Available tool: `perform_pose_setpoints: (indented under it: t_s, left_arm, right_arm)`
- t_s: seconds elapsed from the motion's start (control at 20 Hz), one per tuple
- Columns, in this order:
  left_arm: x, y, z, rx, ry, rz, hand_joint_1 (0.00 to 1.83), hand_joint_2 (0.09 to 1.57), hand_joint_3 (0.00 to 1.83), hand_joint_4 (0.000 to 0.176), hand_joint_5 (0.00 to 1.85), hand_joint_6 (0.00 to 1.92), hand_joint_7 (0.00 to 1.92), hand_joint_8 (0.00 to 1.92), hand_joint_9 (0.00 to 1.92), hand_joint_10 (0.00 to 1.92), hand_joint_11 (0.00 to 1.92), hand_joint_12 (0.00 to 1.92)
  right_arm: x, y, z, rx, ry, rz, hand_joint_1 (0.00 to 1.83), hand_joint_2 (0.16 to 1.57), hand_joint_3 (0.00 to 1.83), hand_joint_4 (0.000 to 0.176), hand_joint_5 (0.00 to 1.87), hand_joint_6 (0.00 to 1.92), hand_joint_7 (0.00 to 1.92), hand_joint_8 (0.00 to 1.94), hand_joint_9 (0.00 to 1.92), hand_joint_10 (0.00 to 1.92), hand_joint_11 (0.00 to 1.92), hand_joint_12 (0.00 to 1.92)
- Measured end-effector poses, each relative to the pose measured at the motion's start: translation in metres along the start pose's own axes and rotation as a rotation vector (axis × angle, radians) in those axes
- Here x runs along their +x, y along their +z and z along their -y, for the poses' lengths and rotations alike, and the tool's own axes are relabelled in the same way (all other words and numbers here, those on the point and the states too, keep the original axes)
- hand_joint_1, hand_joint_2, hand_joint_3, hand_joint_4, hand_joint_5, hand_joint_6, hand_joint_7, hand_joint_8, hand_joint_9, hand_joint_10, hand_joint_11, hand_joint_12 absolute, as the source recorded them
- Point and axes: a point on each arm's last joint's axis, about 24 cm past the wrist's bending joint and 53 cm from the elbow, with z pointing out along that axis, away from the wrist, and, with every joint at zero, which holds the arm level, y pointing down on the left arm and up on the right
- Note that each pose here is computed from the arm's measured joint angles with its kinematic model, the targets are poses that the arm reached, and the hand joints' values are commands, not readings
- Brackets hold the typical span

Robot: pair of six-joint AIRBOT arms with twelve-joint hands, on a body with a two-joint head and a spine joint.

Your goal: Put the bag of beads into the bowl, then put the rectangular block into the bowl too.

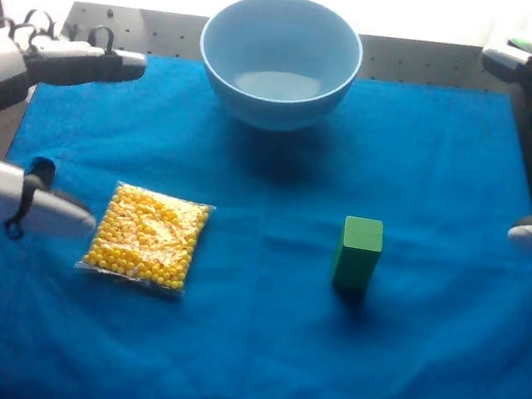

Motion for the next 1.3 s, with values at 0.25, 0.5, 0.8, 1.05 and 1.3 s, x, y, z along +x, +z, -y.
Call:
perform_pose_setpoints:
  t_s: [0.25,0.5,0.8,1.05,1.3]
  left_arm:
    - [0.028,0.020,0.015,0.033,0.078,-0.114,0.83,0.94,0.00,0.006,0.27,0.00,0.26,0.00,0.20,0.01,0.00,0.42]
    - [0.051,0.032,0.007,0.001,0.165,-0.220,0.88,0.88,0.00,0.005,0.36,0.00,0.37,0.01,0.35,0.03,0.00,1.05]
    - [0.088,0.042,0.003,-0.019,0.279,-0.347,0.96,0.85,0.00,0.043,0.42,0.00,0.50,0.01,0.57,0.04,0.00,1.36]
    - [0.093,0.049,0.005,-0.015,0.374,-0.365,0.94,0.89,0.00,0.053,0.48,0.01,0.62,0.02,0.69,0.05,0.00,1.13]
    - [0.094,0.060,0.004,-0.025,0.397,-0.346,1.07,0.95,0.00,0.000,0.91,0.01,0.85,0.47,0.58,1.26,0.27,1.55]
  right_arm:
    - [0.001,0.000,0.001,0.001,0.000,-0.001,0.69,0.93,0.01,0.176,0.00,0.00,0.00,0.00,0.00,0.00,0.00,0.00]
    - [0.001,0.000,0.001,0.003,0.000,-0.002,0.68,0.92,0.00,0.176,0.00,0.00,0.00,0.00,0.00,0.00,0.00,0.00]
    - [0.001,0.000,0.001,0.002,0.000,-0.003,0.66,0.93,0.00,0.176,0.00,0.00,0.00,0.00,0.00,0.00,0.00,0.00]
    - [0.001,0.000,0.001,0.002,0.000,-0.003,0.66,0.94,0.01,0.176,0.00,0.00,0.02,0.01,0.00,0.00,0.00,0.00]
    - [0.002,0.000,0.001,0.004,0.000,-0.005,0.62,0.98,0.01,0.170,0.00,0.00,0.03,0.01,0.00,0.00,0.01,0.01]
